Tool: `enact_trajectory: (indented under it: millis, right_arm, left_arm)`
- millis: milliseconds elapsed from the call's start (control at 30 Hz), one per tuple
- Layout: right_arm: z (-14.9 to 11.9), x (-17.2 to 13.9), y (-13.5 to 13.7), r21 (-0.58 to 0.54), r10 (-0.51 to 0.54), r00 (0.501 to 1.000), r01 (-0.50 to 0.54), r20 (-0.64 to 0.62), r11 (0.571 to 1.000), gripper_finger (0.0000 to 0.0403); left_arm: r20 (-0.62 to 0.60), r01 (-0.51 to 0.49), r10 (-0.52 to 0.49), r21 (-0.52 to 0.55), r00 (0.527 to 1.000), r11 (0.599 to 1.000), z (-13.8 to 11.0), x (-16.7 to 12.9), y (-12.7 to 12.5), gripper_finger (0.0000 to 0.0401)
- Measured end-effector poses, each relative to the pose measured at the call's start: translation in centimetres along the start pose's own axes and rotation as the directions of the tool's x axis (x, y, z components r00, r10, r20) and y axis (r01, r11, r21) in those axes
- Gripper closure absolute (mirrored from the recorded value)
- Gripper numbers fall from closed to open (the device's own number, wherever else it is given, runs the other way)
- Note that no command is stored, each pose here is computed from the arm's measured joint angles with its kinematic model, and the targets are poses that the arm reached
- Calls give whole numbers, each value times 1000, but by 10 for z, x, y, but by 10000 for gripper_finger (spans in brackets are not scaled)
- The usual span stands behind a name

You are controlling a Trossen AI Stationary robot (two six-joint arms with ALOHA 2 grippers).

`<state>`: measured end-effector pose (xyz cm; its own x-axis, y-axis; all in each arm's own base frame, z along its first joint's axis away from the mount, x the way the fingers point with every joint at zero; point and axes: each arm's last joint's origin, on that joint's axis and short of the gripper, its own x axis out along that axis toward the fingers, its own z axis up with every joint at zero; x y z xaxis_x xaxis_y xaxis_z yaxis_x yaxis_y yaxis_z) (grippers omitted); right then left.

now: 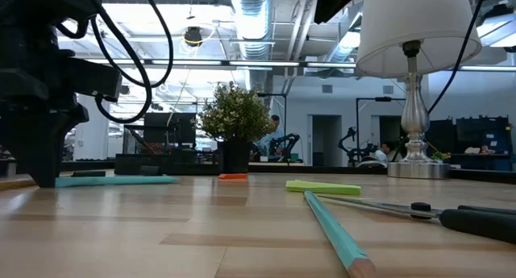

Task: Pick and place office supplies into organizer
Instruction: Put the blue pen into the black organizer

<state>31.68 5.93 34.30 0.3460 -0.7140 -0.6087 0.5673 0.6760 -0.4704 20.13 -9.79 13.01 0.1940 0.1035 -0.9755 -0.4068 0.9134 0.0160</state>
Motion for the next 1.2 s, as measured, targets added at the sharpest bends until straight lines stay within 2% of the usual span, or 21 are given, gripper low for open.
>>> enact_trajectory:
  millis: [200,333,433,567,667,733,800,900,967,1067,1133,1200]
  right_arm:
    - [0,0,0,7,0,1000,0,0,1000,301]
    - [0,0,0,11,2,1000,-2,2,1000,301]
    - [1,0,1,15,4,1000,-4,5,1000,301]
    - [3,0,2,37,14,1000,-15,20,999,301]
    - [2,-2,3,36,20,999,-20,25,999,301]
    - [1,-4,5,30,26,999,-27,29,999,301]
    - [0,-8,8,20,35,999,-36,35,999,301]
    - [-3,-14,12,2,52,998,-52,46,999,301]
    - [-6,-20,15,-9,66,996,-66,56,998,301]
    - [-9,-27,20,-27,87,994,-85,68,996,301]
    - [-11,-31,23,-37,97,992,-95,75,995,301]
    - [-13,-35,25,-45,107,991,-104,81,994,301]
  left_arm:
    - [4,-4,4,-9,1000,1000,5,-5,-4,398]
    - [-14,-54,54,24,998,998,15,-25,-9,399]
    - [-32,-157,159,63,987,986,21,-47,-8,400]
    - [-40,-314,318,97,947,945,35,-89,-3,401]
    - [-51,-483,489,89,871,871,43,-125,12,401]
    - [27,-469,468,49,883,882,56,-139,17,401]
    - [52,-428,425,65,904,901,63,-153,28,401]
    - [91,-472,476,-57,875,880,81,-166,49,401]
    - [70,-458,464,-89,883,885,87,-170,66,401]
    - [26,-479,493,-197,870,855,93,-178,99,401]
    - [-30,-468,474,-222,880,855,96,-176,118,401]
    - [-61,-475,478,-273,876,837,97,-179,135,401]
